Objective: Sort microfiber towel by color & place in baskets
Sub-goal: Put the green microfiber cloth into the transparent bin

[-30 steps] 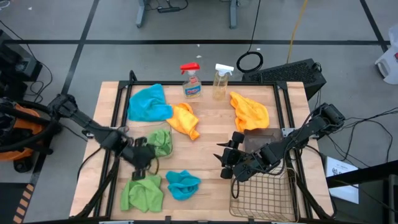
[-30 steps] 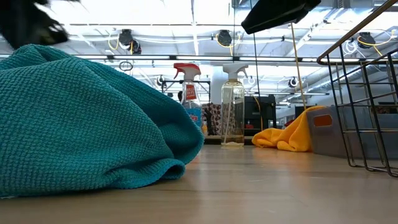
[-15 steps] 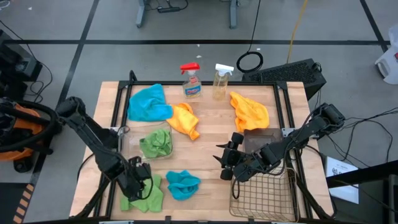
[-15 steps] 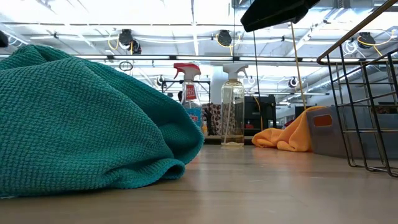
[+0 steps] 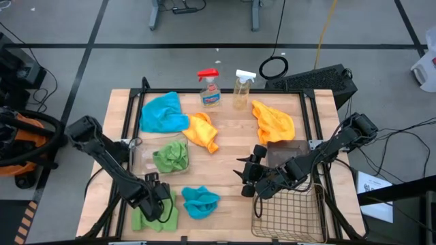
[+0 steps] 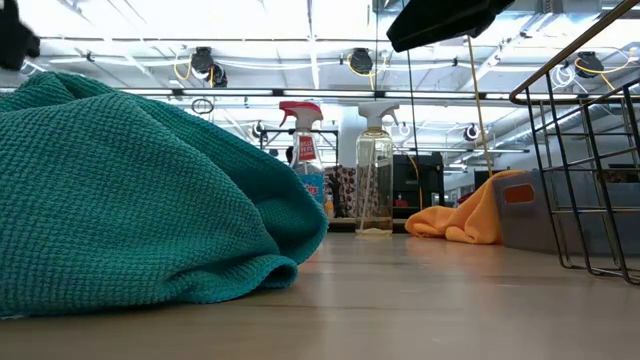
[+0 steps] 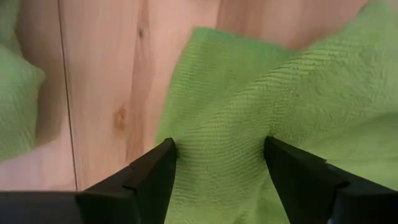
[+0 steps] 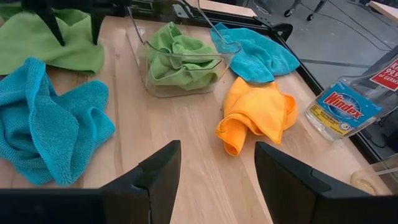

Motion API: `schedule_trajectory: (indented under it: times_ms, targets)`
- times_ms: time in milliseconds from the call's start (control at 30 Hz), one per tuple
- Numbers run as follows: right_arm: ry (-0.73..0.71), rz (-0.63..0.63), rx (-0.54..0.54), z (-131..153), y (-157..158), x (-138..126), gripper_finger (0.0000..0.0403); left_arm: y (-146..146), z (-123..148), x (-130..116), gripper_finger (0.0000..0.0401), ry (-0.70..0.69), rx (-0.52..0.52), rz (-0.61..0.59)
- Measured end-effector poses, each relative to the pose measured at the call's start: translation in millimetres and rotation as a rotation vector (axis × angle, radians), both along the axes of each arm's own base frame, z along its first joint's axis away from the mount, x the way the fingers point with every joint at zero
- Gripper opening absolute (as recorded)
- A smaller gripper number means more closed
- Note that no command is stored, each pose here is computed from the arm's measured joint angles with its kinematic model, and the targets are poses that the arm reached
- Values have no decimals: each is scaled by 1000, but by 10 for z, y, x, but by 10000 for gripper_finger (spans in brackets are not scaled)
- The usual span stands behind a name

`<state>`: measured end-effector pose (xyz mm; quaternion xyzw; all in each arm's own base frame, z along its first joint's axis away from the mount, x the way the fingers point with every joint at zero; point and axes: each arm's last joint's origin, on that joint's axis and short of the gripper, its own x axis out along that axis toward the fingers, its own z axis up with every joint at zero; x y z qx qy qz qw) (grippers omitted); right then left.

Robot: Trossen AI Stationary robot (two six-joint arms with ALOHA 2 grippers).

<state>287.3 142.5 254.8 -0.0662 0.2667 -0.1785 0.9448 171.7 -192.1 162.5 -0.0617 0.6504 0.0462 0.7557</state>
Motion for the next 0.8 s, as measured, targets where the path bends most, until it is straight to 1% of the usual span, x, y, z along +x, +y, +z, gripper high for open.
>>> schedule_trajectory:
  times_ms: [167,267,433,567,700,733,800]
  targets:
    - [0,0,-1,0,0,0,196,-14,-132,7,249,50,32,-42]
    - [1,0,-1,0,-1,0,196,-19,-173,22,231,50,49,-54]
    - [0,-1,0,-1,-1,0,196,-46,-242,50,167,45,76,-95]
    - [-1,-2,1,0,-1,0,196,-81,-286,83,97,25,66,-146]
    - [0,-2,1,-1,-1,-1,196,-87,-286,119,20,-7,57,-131]
    - [0,-2,1,-1,-1,0,196,-85,-281,119,13,-8,54,-124]
    - [-1,-2,1,-1,-2,0,196,-92,-263,125,15,-13,50,-108]
